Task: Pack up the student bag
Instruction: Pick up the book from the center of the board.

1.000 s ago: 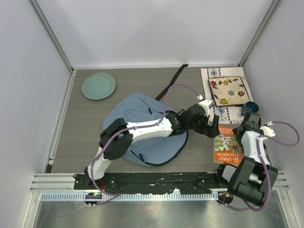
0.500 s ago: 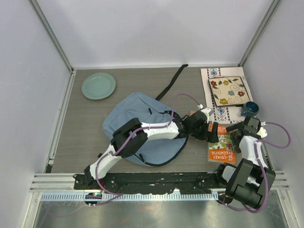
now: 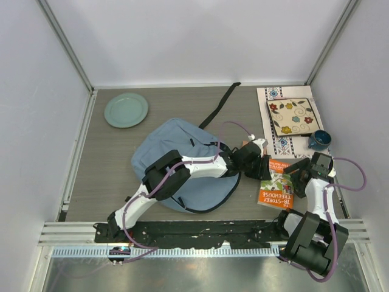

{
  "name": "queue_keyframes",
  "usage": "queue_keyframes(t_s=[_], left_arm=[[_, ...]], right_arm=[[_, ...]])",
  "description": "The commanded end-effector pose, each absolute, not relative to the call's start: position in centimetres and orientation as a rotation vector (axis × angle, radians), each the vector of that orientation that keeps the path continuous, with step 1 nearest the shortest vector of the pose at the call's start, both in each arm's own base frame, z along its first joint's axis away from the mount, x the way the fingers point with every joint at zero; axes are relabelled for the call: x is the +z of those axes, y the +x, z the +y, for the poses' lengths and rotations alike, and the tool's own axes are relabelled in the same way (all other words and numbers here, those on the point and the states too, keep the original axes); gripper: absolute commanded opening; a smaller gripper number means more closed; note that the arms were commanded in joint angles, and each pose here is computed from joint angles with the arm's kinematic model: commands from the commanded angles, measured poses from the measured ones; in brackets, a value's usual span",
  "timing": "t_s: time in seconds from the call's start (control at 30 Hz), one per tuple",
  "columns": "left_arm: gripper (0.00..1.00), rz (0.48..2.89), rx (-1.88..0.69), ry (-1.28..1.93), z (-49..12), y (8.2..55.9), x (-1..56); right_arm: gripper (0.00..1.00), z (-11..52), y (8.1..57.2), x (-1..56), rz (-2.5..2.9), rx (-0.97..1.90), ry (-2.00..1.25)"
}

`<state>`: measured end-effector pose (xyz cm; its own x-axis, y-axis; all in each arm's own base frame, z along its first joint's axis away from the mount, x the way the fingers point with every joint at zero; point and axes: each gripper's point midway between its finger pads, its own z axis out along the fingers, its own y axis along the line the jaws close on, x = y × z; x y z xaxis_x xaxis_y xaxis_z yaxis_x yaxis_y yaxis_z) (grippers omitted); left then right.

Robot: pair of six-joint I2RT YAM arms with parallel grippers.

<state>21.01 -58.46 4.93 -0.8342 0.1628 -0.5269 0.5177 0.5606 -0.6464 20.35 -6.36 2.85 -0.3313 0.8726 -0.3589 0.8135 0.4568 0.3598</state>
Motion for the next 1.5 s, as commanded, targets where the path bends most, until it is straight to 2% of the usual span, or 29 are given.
queue_keyframes(t_s=[0.0,0.03,0.2,0.4,0.5,0.6,0.63,0.83,0.97,1.07,1.1,1.17,1.2,1.47], left_arm=[[0.43,2.251,-1.423,0.591,-60.7,18.2,11.6],[0.38,2.242,-1.429,0.594,-60.7,18.2,12.1],[0.33,2.195,-1.477,0.602,-60.6,17.6,14.6],[0.32,2.163,-1.519,0.589,-60.3,17.1,16.0],[0.35,2.184,-1.538,0.597,-60.6,16.8,15.2],[0.42,2.234,-1.568,0.6,-61.1,16.3,13.8],[0.49,2.255,-1.564,0.595,-61.1,16.3,13.3],[0.51,2.399,-1.445,0.556,-60.1,16.4,9.7],[0.47,2.414,-1.417,0.546,-59.9,16.7,9.0],[0.4,2.416,-1.432,0.549,-60.0,16.7,8.8],[0.3,2.411,-1.444,0.557,-60.1,16.7,9.1],[0.19,2.414,-1.455,0.568,-60.1,16.8,8.9],[0.01,2.407,-1.472,0.578,-60.3,16.7,9.3],[0.0,2.284,-1.514,0.75,-60.0,15.9,13.1]], right_arm=[[0.81,-3.8,20.5,3.5,2.241,0.332,1.38],[0.81,-3.7,20.5,3.5,2.242,0.332,1.383],[0.8,-3.8,20.4,3.4,2.241,0.323,1.383],[0.8,-3.8,20.4,3.5,2.237,0.319,1.384],[0.8,-3.9,20.4,3.4,2.237,0.317,1.384],[0.8,-3.8,20.4,3.5,2.237,0.323,1.38],[0.8,-3.8,20.4,3.5,2.237,0.323,1.38],[0.8,-3.8,20.4,3.5,2.237,0.323,1.378],[0.8,-3.8,20.5,3.5,2.238,0.323,1.372],[0.8,-3.8,20.6,3.6,2.239,0.329,1.371],[0.8,-3.8,20.6,3.6,2.239,0.333,1.367],[0.8,-3.8,20.7,3.8,2.24,0.335,1.359],[0.81,-3.7,20.7,3.8,2.242,0.338,1.358],[0.84,-4.7,21.2,6.6,2.203,0.291,1.361]])
